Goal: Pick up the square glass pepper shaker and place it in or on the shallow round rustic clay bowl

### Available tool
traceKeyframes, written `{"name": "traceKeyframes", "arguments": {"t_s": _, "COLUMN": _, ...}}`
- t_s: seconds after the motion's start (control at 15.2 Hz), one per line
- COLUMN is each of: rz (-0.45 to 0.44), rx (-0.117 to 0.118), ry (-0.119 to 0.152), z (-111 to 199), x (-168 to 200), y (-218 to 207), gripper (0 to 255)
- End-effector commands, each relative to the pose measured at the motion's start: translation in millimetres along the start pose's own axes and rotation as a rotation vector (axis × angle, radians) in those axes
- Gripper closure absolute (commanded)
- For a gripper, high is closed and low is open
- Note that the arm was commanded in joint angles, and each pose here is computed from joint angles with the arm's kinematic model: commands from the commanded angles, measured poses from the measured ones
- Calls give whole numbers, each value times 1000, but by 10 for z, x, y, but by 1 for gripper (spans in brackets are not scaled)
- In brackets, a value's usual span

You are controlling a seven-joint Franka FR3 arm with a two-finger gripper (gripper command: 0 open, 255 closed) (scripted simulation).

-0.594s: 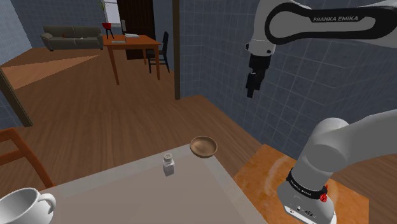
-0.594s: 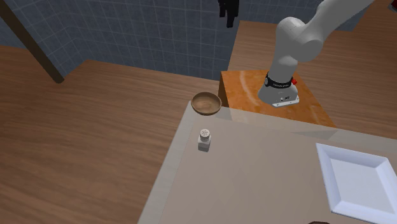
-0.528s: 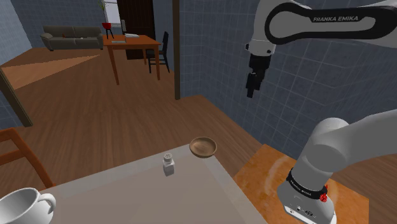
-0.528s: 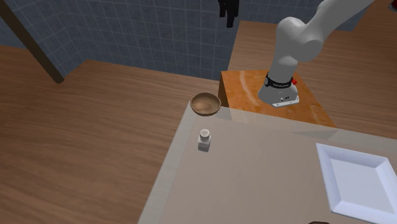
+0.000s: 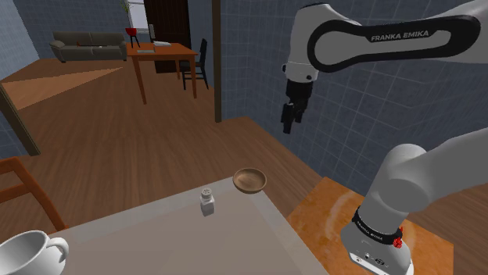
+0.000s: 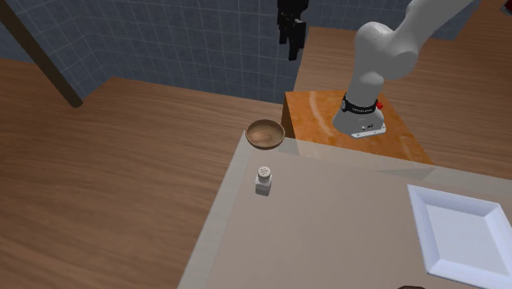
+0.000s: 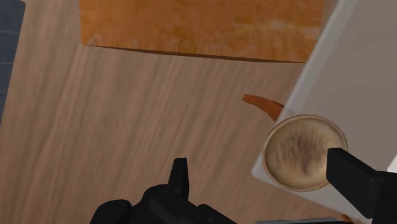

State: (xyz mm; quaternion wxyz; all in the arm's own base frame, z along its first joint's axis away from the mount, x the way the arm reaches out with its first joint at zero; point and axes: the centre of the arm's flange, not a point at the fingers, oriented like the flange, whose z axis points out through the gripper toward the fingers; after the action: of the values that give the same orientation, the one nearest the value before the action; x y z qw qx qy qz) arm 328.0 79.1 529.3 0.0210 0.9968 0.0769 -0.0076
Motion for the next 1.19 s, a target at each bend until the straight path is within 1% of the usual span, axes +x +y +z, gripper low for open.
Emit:
{"name": "traceKeyframes", "arguments": {"t_s": 0.0, "rz": 2, "rx": 0, "ry": 6, "z": 127, "x": 87, "y": -244, "gripper": 0}}
{"name": "traceKeyframes", "arguments": {"t_s": 1.12, "rz": 4, "rx": -7, "ry": 58, "z": 864, "x": 844, "y": -2204, "gripper": 0}}
